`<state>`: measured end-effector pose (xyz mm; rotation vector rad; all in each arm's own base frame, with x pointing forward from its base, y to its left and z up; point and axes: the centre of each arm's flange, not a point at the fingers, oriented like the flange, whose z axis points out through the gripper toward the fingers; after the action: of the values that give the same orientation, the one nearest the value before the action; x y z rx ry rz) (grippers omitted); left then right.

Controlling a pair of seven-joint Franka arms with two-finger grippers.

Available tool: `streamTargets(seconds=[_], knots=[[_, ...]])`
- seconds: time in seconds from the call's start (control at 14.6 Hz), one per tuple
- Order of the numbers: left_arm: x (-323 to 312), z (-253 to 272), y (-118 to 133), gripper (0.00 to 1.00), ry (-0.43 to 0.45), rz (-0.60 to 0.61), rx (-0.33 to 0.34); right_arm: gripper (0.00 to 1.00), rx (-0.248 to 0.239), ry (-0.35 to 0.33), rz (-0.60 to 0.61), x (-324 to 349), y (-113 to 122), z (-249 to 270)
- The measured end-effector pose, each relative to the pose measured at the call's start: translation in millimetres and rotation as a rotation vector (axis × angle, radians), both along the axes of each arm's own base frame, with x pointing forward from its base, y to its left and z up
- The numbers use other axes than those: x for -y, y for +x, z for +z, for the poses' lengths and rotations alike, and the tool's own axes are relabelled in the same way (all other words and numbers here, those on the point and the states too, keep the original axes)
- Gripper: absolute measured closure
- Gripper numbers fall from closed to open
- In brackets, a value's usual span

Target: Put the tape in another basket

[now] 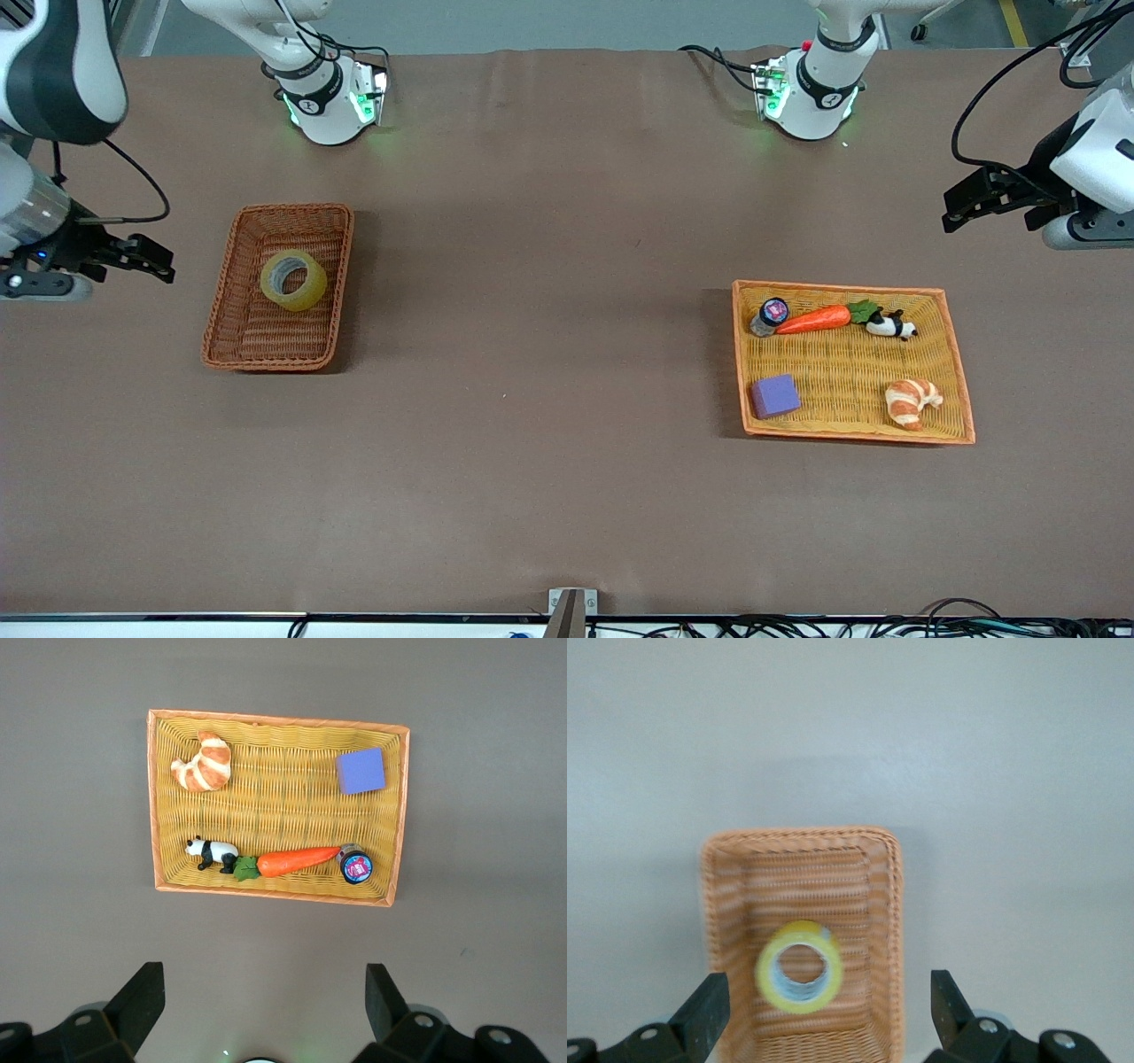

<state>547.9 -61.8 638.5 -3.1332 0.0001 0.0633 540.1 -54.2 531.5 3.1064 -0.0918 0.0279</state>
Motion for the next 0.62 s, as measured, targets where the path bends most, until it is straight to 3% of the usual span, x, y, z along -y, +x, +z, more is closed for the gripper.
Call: streamTargets(seconds=[0.41,0.62], knots=[[-1,0,1,0.0,0.0,0.002,0.002,0.0,0.095,0.021,-0.095,0,-4,139],[-1,-1,1,0.0,-0.001,0.001,0.004,0.0,0.064,0.044,-0.14,0,-4,143]])
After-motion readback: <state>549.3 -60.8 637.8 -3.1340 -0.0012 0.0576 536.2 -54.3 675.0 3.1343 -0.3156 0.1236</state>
